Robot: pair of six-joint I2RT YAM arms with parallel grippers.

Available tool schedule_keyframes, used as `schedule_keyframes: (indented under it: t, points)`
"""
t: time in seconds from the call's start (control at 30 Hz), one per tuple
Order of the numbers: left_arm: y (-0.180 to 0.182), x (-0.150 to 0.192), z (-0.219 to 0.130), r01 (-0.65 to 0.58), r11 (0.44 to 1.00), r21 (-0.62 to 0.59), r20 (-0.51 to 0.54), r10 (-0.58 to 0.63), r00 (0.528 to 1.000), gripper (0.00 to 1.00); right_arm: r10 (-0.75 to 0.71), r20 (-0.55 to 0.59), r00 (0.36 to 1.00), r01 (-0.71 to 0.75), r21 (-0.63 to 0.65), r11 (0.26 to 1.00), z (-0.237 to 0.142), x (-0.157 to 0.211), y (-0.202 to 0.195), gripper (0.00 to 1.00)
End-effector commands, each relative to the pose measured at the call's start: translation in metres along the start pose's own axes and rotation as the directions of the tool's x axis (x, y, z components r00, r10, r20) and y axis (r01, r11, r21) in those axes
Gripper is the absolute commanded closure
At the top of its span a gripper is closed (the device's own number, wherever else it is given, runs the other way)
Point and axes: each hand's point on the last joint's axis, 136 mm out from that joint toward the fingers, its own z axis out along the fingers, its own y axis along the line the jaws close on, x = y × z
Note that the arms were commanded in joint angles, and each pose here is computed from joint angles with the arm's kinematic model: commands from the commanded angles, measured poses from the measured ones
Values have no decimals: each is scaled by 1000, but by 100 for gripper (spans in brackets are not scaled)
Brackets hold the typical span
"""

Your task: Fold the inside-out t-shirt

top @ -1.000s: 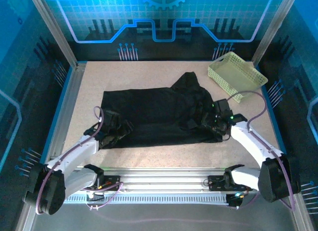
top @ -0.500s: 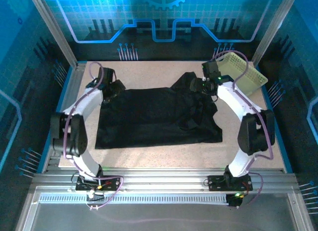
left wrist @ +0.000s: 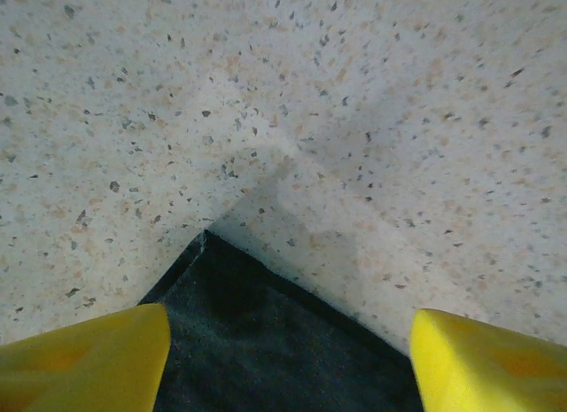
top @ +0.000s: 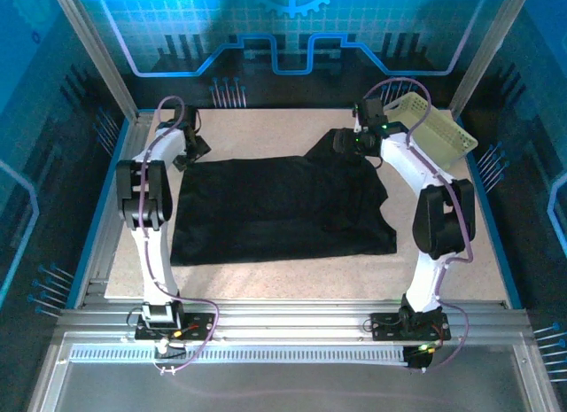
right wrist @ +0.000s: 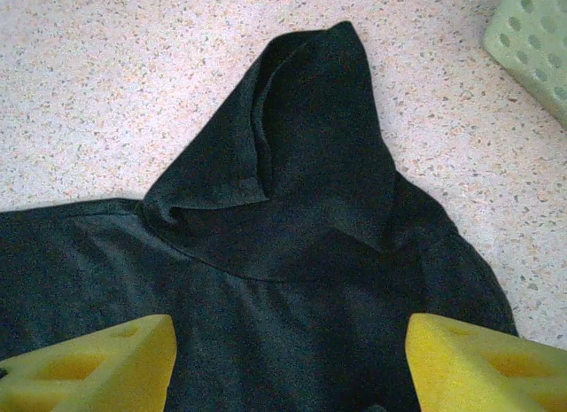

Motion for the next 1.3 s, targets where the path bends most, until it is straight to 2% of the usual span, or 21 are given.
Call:
schedule_keyframes:
  t: [0.0,0.17,0.47,0.7,0.8,0.93,1.27]
  points:
    - [4,-4,7,-13,1000,-17,-34,13,999,32,-20,26,999,21,-29,999,2,-13,1,29]
    - [9,-1,23,5,1000,-27,-75,-7,997,34,-16,16,1000,17,-30,999,9,-13,0,29]
    - [12,2,34,26,999,-25,-122,-29,992,45,2,1,1000,-2,-8,1000,26,-19,-5,29]
    - [14,4,36,36,999,-24,-137,-39,990,62,78,-29,997,-77,22,997,63,-26,-19,29]
    - [14,6,35,40,999,-16,-145,-42,989,72,123,-48,991,-122,24,992,83,-29,-25,29]
    - [14,7,34,45,999,-8,-149,-45,988,87,143,-67,987,-142,23,990,109,-34,-27,37]
    - [18,3,22,64,998,10,-124,-62,990,100,134,-78,988,-125,108,986,152,-51,-49,38]
